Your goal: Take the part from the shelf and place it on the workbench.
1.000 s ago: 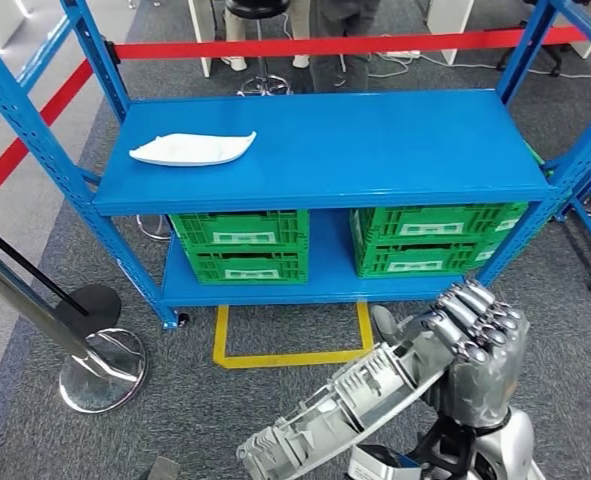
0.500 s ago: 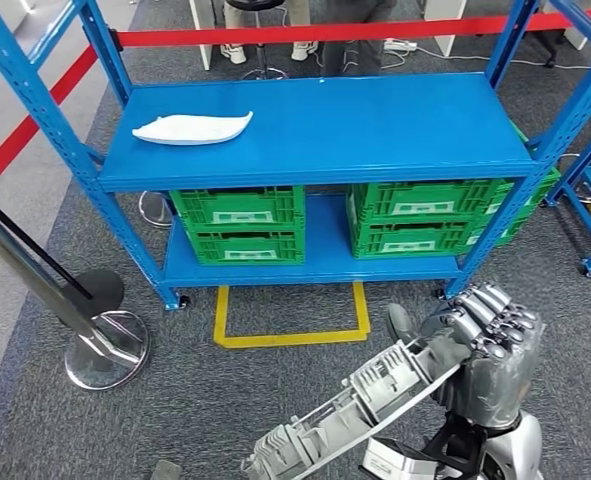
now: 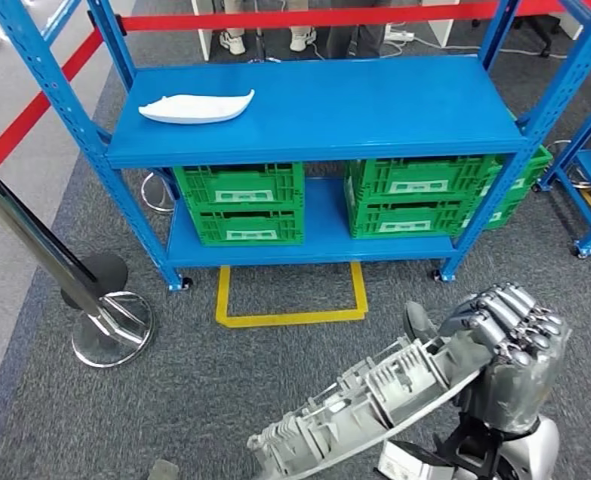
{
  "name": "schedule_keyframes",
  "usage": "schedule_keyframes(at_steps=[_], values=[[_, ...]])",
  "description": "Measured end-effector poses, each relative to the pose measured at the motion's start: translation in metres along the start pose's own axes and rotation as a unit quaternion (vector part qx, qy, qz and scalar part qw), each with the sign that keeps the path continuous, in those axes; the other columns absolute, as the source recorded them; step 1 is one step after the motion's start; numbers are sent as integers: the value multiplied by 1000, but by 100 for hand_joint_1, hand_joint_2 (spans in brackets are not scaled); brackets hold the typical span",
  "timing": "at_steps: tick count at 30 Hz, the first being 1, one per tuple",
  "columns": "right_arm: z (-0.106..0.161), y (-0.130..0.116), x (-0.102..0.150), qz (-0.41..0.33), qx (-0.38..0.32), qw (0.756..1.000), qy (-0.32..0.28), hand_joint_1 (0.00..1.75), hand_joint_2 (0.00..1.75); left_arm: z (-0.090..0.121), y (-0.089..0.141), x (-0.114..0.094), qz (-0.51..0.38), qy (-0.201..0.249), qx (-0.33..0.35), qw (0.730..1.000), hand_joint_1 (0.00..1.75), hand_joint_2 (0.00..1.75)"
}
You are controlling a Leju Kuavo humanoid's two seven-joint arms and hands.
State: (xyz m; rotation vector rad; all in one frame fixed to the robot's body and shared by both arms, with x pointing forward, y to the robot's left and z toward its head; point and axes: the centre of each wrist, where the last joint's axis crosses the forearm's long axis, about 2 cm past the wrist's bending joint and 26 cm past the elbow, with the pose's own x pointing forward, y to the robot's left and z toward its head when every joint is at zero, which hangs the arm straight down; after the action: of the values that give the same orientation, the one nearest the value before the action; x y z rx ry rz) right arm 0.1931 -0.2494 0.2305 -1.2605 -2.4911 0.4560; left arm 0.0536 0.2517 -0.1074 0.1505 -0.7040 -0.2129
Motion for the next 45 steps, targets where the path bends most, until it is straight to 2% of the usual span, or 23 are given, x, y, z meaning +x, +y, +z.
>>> schedule_keyframes(at_steps=[45], values=[[7,-22,-12,19,-38,998,44,175,175,1,1,-1,-4,-2,4,1000,0,175]])
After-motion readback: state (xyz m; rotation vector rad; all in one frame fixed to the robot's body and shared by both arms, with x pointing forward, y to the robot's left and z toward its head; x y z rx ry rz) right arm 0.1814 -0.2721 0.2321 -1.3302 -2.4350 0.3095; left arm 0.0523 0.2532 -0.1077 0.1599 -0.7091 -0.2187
